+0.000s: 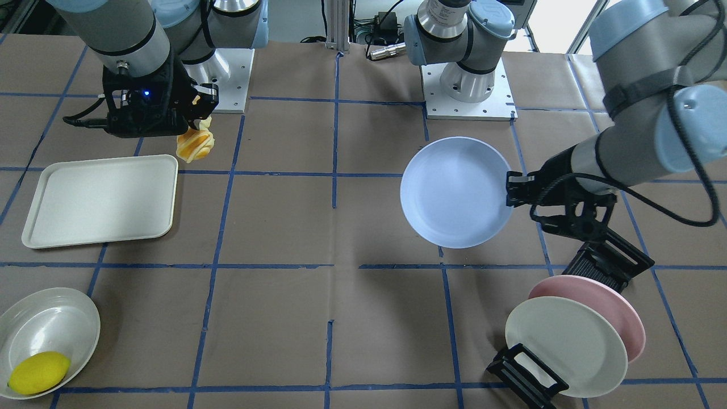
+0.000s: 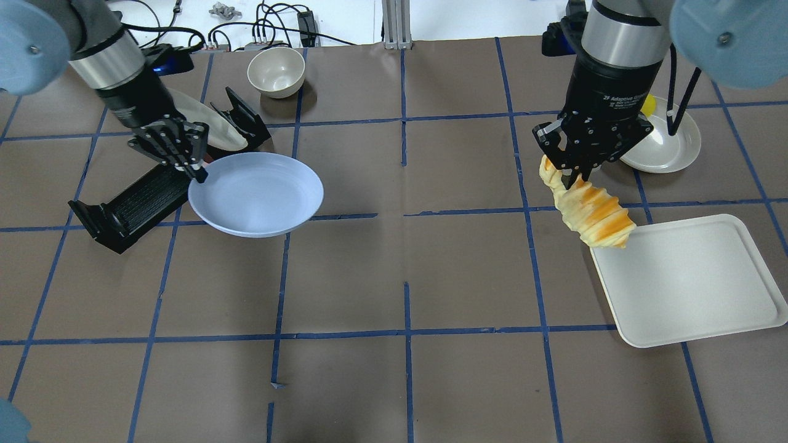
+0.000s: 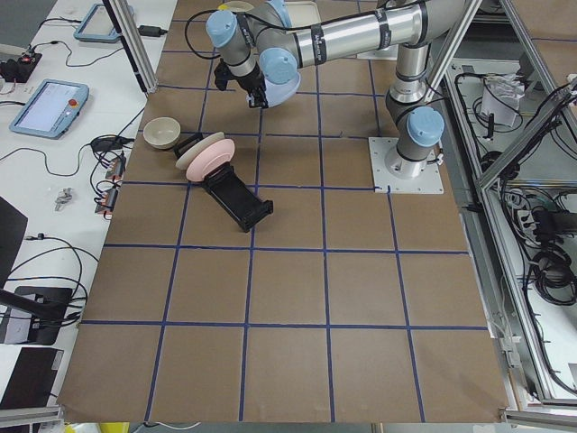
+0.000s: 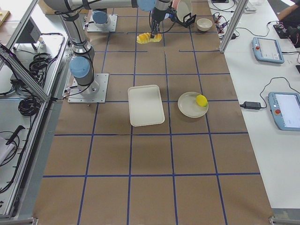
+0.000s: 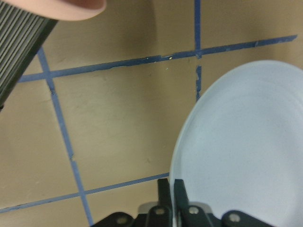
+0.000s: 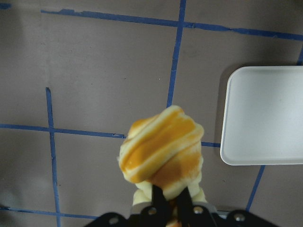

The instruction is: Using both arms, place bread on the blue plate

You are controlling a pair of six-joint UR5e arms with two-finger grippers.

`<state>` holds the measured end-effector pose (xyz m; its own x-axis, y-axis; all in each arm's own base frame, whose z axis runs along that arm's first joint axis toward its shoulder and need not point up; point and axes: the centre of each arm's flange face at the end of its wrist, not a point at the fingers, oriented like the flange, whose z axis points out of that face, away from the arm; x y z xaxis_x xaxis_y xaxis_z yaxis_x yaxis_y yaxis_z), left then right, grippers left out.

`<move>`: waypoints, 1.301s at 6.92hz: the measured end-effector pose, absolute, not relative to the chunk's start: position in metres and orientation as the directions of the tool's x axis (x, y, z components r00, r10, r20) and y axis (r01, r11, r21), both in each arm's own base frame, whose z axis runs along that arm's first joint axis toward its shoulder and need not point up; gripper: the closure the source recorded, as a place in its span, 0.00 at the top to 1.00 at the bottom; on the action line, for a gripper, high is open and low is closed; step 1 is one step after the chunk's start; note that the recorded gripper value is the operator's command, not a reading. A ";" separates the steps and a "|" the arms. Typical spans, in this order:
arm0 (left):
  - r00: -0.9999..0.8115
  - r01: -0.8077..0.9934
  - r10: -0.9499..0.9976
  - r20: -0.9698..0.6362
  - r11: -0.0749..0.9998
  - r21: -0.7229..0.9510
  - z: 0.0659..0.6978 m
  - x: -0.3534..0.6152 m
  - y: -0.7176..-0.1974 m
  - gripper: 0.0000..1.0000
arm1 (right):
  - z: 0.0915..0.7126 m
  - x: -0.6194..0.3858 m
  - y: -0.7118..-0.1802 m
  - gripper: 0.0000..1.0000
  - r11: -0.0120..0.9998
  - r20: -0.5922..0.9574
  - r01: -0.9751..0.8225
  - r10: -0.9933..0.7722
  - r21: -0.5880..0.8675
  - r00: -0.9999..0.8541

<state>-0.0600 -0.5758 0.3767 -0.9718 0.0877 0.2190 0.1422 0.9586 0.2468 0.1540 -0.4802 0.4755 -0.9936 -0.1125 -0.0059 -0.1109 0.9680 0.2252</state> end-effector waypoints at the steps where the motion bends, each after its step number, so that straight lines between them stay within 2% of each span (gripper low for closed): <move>1: -0.968 0.130 0.071 0.241 0.963 0.237 0.358 -0.096 -0.583 0.09 | 0.477 0.154 -0.480 0.22 0.969 -0.008 -0.111 -0.112 0.220 -0.994; 4: -0.963 0.103 0.050 0.266 0.977 0.187 0.301 -0.176 -0.607 0.09 | 0.477 0.177 -0.496 0.22 0.980 -0.021 -0.142 -0.141 0.136 -0.990; 7: -0.955 0.090 0.043 0.293 0.985 0.149 0.255 -0.225 -0.619 0.12 | 0.425 0.241 -0.533 0.21 0.971 -0.022 -0.230 -0.229 0.065 -0.973; 8: -0.955 0.093 0.042 0.294 0.983 0.161 0.244 -0.230 -0.617 0.35 | 0.408 0.252 -0.543 0.21 0.970 -0.026 -0.236 -0.235 0.053 -0.972; 9: -0.955 0.088 0.037 0.293 0.982 0.164 0.234 -0.232 -0.613 0.67 | 0.391 0.264 -0.553 0.21 0.969 -0.038 -0.244 -0.243 0.038 -0.969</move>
<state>-0.2324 -0.6132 0.2337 -0.9554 0.0369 0.2931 0.0883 0.9825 0.1642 0.2639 -0.5531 0.3915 -0.9694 -0.2428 -0.0376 -0.2441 0.9690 0.0384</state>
